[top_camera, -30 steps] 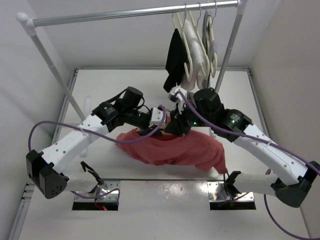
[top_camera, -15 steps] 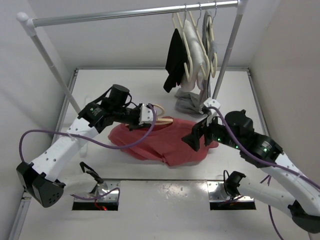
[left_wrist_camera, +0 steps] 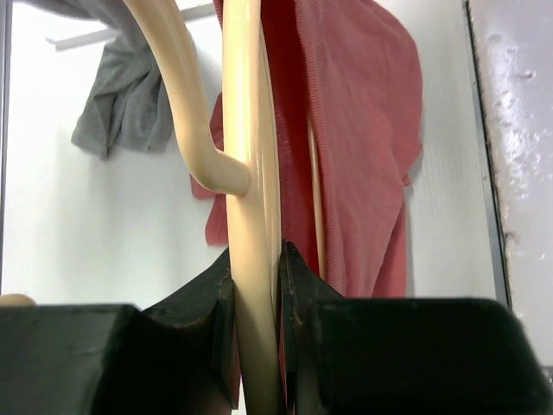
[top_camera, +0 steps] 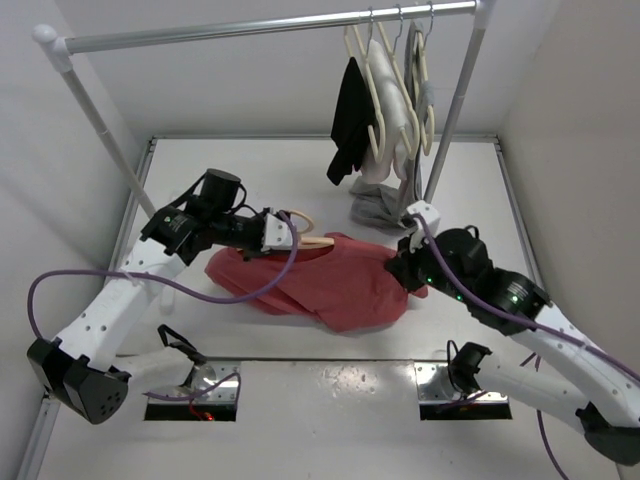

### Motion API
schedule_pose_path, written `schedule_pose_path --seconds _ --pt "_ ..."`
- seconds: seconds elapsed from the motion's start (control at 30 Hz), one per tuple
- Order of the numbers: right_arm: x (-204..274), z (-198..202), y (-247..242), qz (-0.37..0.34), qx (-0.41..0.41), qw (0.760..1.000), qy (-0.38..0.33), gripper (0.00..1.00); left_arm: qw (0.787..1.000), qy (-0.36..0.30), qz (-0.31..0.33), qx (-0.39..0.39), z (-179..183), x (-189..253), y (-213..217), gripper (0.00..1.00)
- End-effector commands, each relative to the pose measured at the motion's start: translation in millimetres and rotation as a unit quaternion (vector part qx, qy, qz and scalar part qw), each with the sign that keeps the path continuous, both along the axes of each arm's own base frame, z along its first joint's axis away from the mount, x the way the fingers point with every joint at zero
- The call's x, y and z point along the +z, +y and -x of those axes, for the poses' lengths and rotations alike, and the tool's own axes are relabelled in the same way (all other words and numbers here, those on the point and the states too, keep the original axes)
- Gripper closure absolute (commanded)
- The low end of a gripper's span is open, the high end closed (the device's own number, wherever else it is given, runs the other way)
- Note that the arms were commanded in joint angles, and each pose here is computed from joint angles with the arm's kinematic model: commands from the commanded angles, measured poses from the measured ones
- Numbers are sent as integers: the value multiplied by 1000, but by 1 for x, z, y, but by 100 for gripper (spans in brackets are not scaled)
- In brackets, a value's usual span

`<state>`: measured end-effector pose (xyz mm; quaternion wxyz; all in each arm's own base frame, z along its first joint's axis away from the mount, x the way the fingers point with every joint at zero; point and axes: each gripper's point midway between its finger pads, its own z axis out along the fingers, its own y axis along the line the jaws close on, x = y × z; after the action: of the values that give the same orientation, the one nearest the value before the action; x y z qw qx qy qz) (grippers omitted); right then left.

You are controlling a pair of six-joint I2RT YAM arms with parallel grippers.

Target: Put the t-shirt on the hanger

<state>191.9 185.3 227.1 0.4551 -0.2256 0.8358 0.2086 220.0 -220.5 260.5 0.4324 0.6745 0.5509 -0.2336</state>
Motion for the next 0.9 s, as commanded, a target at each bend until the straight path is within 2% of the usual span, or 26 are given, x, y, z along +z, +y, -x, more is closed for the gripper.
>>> schedule_pose_path --seconds 0.0,0.03,0.1,0.2,0.23,0.27,0.3,0.37,0.5,0.57,0.6,0.7,0.77,0.87 --pt "-4 3 -28 -15 -66 998 -11 99 999 -30 12 -24 5 13 12 100" --pt "-13 6 -30 -14 -69 998 -5 99 999 -32 15 -30 6 13 11 100" --pt "-8 9 -23 -36 -55 998 -7 85 999 -22 22 -38 8 12 10 100" --pt "-5 13 -10 -41 -13 999 -4 73 998 -24 35 -48 9 21 6 100" --pt "-1 9 -4 -38 -6 999 -5 63 998 -24 35 -54 11 21 4 100" --pt "1 8 -1 -33 3 999 -5 42 998 -24 35 -54 11 21 4 100" --pt "13 8 7 -37 28 999 -16 34 997 -24 35 -58 13 21 2 100" --pt "12 6 22 -26 64 998 -11 23 997 -28 37 -58 13 24 2 100" --pt "14 -3 33 -11 76 997 -5 20 997 -25 53 -54 12 35 3 100" --pt "3 -5 31 -2 70 998 0 32 997 -21 54 -47 10 35 5 100" --pt "-7 -1 25 3 65 998 2 52 997 -26 56 -42 10 38 8 100" --pt "-17 1 16 3 41 999 10 93 998 -28 50 -30 5 36 14 100" --pt "-23 5 6 6 24 1000 16 100 998 -28 47 -27 4 34 17 100" --pt "-24 7 -11 -4 -17 1000 14 100 998 -28 42 -27 1 31 19 100"
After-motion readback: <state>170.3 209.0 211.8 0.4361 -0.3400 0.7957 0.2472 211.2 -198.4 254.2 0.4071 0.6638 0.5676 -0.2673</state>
